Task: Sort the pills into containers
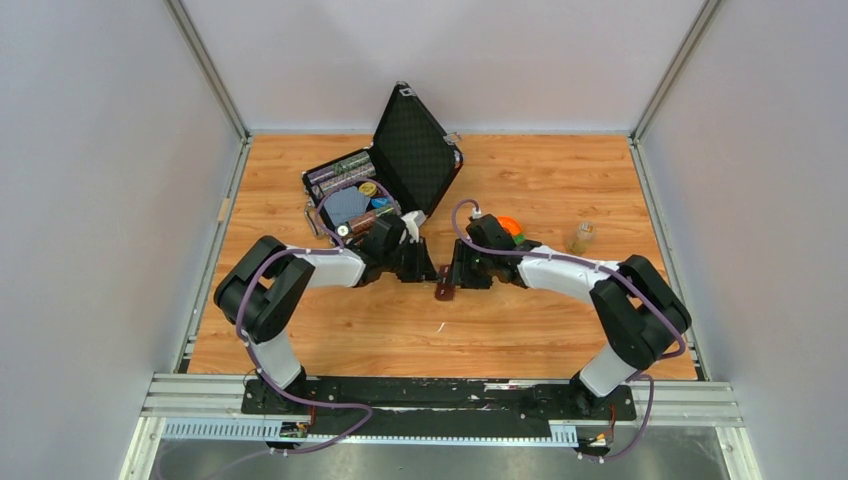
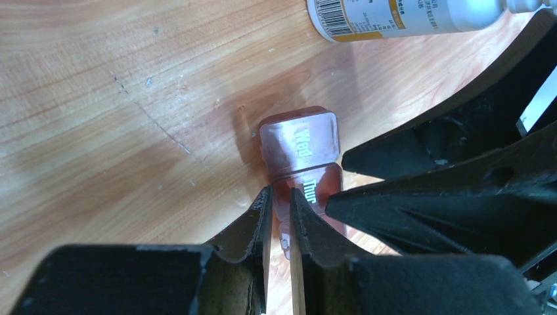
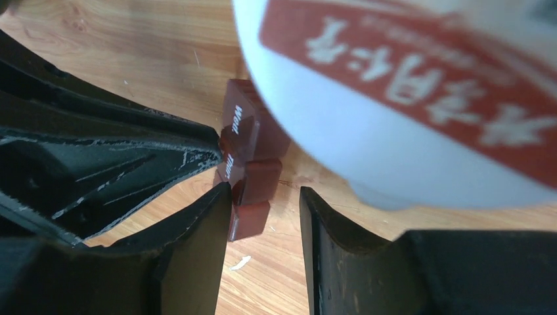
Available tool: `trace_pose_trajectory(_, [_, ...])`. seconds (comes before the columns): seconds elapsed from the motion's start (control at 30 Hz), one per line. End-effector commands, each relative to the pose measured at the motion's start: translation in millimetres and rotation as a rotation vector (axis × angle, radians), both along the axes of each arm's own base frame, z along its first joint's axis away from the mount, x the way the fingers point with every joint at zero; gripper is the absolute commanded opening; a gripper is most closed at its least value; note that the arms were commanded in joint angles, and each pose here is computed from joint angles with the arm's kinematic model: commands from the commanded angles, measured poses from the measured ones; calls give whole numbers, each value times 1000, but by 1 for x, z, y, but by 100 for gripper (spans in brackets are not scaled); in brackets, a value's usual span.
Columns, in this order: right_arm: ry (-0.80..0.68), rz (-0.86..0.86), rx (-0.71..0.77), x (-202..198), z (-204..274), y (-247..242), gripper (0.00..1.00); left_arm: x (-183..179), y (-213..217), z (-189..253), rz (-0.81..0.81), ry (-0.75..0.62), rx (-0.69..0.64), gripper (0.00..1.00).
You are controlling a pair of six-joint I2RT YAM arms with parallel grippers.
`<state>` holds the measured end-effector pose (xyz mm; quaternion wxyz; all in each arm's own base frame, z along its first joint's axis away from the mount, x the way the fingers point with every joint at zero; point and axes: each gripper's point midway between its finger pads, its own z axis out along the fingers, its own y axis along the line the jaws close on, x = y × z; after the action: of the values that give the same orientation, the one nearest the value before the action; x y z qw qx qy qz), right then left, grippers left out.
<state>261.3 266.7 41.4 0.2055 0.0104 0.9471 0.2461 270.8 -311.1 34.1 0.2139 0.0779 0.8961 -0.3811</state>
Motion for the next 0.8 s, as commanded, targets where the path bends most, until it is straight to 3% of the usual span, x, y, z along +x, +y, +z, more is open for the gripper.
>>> trace_pose_trajectory(0.0, [-42, 18, -10, 11, 6, 8, 43, 2, 6, -14, -14, -6, 54, 20])
trace_pose_trajectory(0.27, [-7, -24, -47, 6, -7, -1, 33, 3, 5, -9, -12, -8, 46, 30])
trace_pose_trajectory(0.43, [-22, -34, -45, 7, 0, -3, 34, 11, 3, 14, 10, -53, 28, 32])
trace_pose_trajectory(0.57, [-42, -48, -41, 11, 12, -3, 41, 19, 10, 30, 50, -111, 45, 33])
trace_pose_trajectory(0.77, [-78, -80, -39, 14, 34, -8, 60, 26, 33, 52, 127, -212, 109, 38])
